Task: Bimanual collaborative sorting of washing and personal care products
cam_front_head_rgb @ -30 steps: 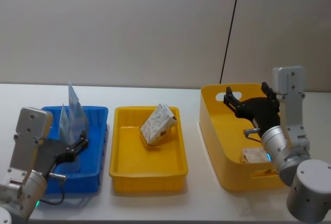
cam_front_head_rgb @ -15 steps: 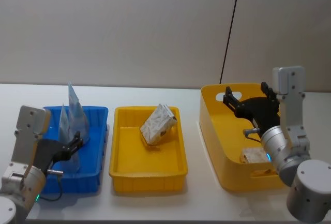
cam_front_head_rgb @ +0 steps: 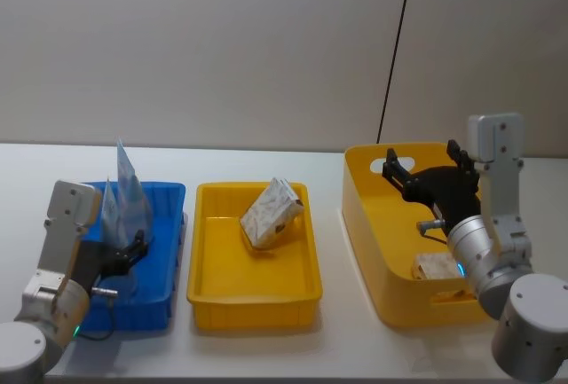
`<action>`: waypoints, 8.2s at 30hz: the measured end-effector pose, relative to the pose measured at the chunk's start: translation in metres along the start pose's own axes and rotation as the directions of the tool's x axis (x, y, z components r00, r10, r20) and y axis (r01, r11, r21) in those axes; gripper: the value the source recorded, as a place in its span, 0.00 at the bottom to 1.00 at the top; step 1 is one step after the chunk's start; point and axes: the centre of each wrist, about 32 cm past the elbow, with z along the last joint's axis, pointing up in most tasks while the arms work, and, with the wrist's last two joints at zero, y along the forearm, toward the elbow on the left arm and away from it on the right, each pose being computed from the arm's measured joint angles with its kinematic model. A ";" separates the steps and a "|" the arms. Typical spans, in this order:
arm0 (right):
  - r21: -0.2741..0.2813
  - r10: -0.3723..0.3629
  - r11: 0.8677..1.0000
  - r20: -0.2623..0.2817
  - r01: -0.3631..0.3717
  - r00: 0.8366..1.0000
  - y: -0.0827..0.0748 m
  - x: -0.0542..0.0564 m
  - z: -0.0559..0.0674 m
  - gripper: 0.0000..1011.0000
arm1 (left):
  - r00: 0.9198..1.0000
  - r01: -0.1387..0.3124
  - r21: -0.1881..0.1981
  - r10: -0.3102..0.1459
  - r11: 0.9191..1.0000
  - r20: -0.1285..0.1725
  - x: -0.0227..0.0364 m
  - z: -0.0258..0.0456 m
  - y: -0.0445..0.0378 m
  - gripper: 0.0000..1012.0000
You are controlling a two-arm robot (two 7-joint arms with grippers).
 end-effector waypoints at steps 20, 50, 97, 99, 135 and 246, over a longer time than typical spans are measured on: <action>0.000 0.000 1.000 0.000 0.000 1.000 0.000 0.000 0.000 0.99 | 1.000 -0.003 0.045 0.002 0.999 0.026 0.0007 -0.0031 -0.0244 0.55; 0.000 0.000 1.000 0.000 0.000 1.000 0.000 0.000 0.000 0.99 | 0.997 0.043 -0.064 -0.039 0.997 0.062 0.0089 0.0192 -0.0097 0.27; 0.000 0.015 1.000 0.000 -0.015 1.000 -0.001 0.001 0.000 0.99 | 0.865 0.500 -0.342 -0.482 0.796 0.142 -0.0345 0.0926 -0.0071 0.27; 0.000 0.029 1.000 0.001 -0.029 1.000 -0.002 0.001 0.000 0.99 | 0.859 0.509 -0.346 -0.491 0.788 0.145 -0.0368 0.0941 -0.0083 0.27; -0.092 0.420 0.905 0.060 -0.414 0.905 -0.013 0.009 0.008 0.99 | 0.832 0.551 -0.365 -0.531 0.751 0.162 -0.0473 0.1016 -0.0135 0.27; -0.202 0.385 0.897 -0.078 -0.393 0.919 0.060 -0.025 0.016 0.63 | 0.830 0.553 -0.366 -0.533 0.749 0.164 -0.0479 0.1021 -0.0137 0.99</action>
